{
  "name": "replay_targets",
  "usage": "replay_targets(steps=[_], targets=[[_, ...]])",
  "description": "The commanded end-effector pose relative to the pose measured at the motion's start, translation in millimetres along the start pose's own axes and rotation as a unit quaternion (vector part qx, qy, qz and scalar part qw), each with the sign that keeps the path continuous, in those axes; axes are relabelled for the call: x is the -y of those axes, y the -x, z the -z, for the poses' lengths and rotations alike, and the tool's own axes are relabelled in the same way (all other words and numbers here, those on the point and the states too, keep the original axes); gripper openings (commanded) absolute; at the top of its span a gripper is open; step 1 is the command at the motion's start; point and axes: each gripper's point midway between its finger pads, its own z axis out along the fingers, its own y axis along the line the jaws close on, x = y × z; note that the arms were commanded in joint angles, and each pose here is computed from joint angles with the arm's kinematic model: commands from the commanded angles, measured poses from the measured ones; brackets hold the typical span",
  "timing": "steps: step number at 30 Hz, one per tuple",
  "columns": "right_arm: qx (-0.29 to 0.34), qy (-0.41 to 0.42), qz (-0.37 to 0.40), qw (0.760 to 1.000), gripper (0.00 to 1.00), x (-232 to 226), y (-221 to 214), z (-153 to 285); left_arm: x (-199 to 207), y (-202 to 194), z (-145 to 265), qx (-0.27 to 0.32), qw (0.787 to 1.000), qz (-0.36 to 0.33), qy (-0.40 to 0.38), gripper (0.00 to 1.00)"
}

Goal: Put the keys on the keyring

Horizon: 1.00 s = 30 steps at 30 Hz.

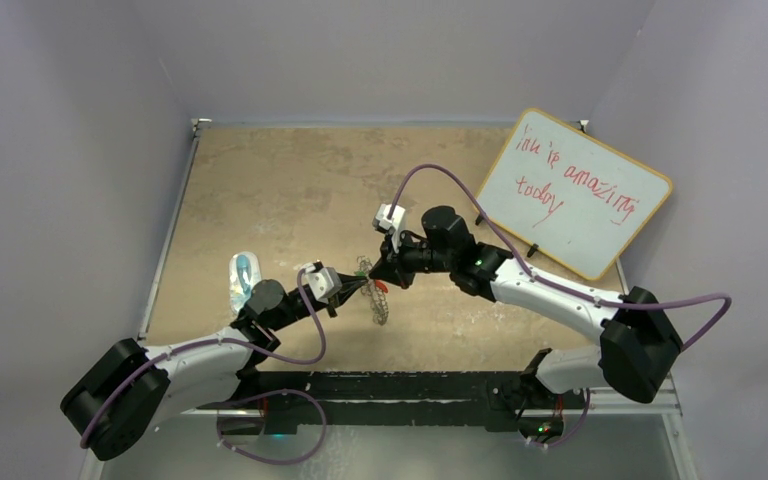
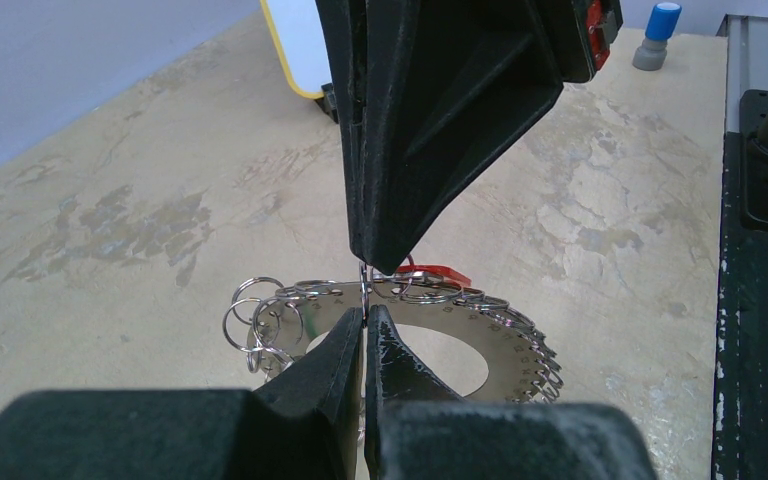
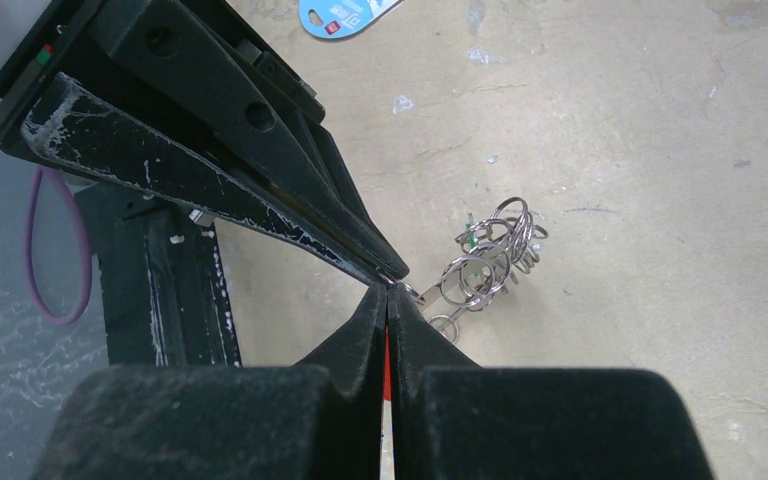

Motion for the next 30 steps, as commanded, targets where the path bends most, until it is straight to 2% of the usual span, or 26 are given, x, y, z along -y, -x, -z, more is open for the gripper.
replay_targets(steps=[1, 7, 14, 30], targets=[[0.052, 0.011, 0.039, 0.998, 0.00, -10, 40, 7, -1, 25, -8, 0.036, 0.999, -0.008, -0.007, 0.00], [0.053, 0.002, 0.039, 0.998, 0.00, -6, 41, 7, -1, 25, -8, 0.036, 0.999, -0.008, -0.007, 0.00], [0.066, -0.055, 0.040, 0.996, 0.00, 11, 47, 14, -1, 25, -8, 0.037, 0.999, -0.008, -0.007, 0.00], [0.049, -0.033, 0.052, 0.997, 0.00, 5, 38, 12, -1, 25, -8, 0.037, 0.999, -0.008, -0.006, 0.00]])
